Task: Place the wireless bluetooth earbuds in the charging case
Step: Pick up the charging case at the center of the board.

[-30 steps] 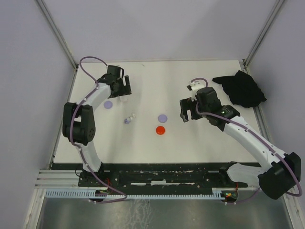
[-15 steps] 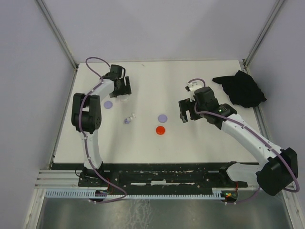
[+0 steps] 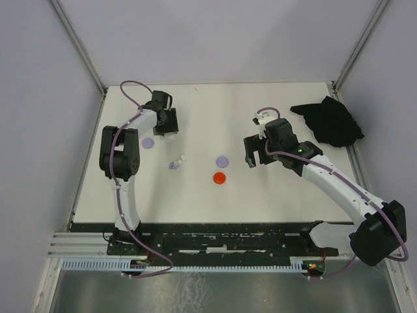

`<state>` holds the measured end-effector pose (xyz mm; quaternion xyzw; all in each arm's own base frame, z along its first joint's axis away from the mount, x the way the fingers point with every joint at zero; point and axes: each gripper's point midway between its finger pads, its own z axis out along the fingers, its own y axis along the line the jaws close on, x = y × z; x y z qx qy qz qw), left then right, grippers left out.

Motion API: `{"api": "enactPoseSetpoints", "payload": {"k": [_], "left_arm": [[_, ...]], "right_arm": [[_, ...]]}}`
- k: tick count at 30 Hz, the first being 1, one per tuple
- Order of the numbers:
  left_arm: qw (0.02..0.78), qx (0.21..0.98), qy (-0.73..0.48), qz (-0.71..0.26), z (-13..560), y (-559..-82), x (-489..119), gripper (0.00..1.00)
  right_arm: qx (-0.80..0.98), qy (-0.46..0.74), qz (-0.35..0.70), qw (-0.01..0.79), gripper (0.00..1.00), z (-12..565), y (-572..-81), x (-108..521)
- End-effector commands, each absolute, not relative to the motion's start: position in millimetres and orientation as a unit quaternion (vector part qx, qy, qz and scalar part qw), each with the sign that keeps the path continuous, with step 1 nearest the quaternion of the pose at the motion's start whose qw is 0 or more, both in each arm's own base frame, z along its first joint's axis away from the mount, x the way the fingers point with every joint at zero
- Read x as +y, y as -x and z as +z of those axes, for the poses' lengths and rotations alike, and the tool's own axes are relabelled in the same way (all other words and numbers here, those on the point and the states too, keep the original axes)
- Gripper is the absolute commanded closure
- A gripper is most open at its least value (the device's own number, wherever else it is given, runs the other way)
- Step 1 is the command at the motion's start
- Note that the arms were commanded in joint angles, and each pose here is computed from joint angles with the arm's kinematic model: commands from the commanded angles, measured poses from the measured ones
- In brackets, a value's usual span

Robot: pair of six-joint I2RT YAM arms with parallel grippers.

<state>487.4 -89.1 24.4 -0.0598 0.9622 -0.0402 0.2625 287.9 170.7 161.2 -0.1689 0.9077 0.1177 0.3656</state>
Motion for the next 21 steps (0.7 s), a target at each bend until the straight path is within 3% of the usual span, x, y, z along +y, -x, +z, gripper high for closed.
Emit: {"api": "enactPoseSetpoints", "payload": {"k": [1,11,21], "left_arm": [[0.27,0.961,0.018,-0.057,31,-483,-97,0.36],[0.318,0.941,-0.05,-0.109,75,-454,-127,0.43],[0.439,0.861,-0.216,-0.14,161,-407,-194,0.44]], "right_arm": [[0.893,0.159,0.144,0.396,0.06,186,-299,182],[0.886,0.155,0.187,0.395,0.07,199,-299,198],[0.859,0.115,0.34,0.366,0.11,237,-295,252]]}}
